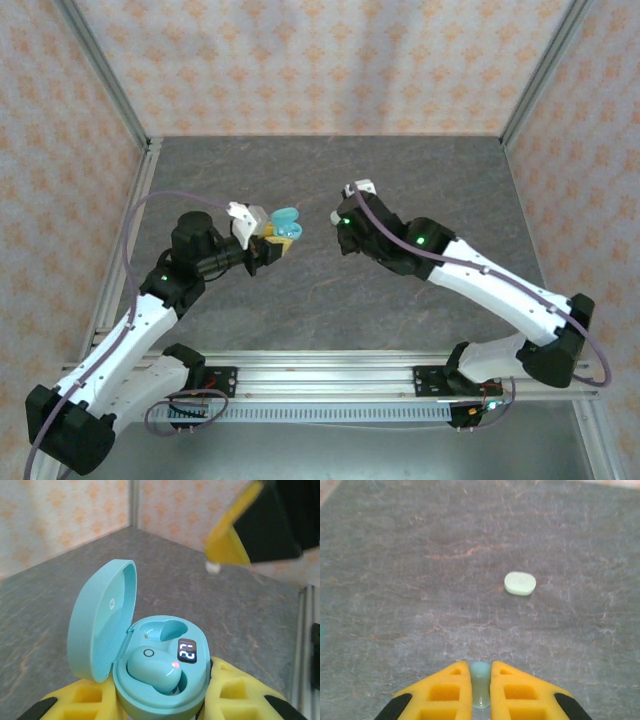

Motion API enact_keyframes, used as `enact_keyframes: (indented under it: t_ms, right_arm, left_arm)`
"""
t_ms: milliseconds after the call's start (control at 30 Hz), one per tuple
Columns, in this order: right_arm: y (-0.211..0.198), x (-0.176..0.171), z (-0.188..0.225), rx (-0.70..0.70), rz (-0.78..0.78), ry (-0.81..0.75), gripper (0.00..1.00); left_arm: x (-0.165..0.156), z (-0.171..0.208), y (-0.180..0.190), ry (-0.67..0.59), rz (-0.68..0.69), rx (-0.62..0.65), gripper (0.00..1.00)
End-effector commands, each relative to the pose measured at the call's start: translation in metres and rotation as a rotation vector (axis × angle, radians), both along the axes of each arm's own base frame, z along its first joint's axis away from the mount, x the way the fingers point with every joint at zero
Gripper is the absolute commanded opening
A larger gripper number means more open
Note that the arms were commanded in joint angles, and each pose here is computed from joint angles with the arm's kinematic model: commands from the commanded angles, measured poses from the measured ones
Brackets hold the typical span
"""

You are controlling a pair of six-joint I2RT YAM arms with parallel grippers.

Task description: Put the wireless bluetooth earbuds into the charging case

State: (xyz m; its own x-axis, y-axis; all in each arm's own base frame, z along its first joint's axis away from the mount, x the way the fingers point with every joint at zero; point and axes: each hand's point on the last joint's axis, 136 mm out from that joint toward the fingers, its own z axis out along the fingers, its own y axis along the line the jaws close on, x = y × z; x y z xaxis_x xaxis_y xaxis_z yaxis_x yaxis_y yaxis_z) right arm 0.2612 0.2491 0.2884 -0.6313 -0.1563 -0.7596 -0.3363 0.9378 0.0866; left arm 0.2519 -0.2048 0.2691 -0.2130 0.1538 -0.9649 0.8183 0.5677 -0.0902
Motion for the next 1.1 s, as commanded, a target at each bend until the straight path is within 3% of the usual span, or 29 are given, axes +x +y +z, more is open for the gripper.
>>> enact_keyframes:
  t_ms: [0, 433, 733, 1067]
  right_arm:
    - [-0.011, -0.009, 0.018, -0.057, 0.050, -0.020, 0.12]
    - [0.034, -0.031, 0.036, 0.158, 0.280, -0.020, 0.12]
    - [0.050, -0.030, 0.036, 0.168, 0.327, -0.008, 0.11]
    - [0.063, -0.031, 0.024, 0.080, 0.350, -0.018, 0.11]
  left_arm:
    - [-0.006, 0.015, -0.015, -0.128, -0.071, 0.017, 0.00]
    - [-0.007, 0.023, -0.030, -0.183, -0.098, 0.032, 0.00]
    - [-0.008, 0.023, -0.031, -0.185, -0.094, 0.027, 0.00]
    - [-0.008, 0.023, -0.031, -0.179, -0.093, 0.023, 0.00]
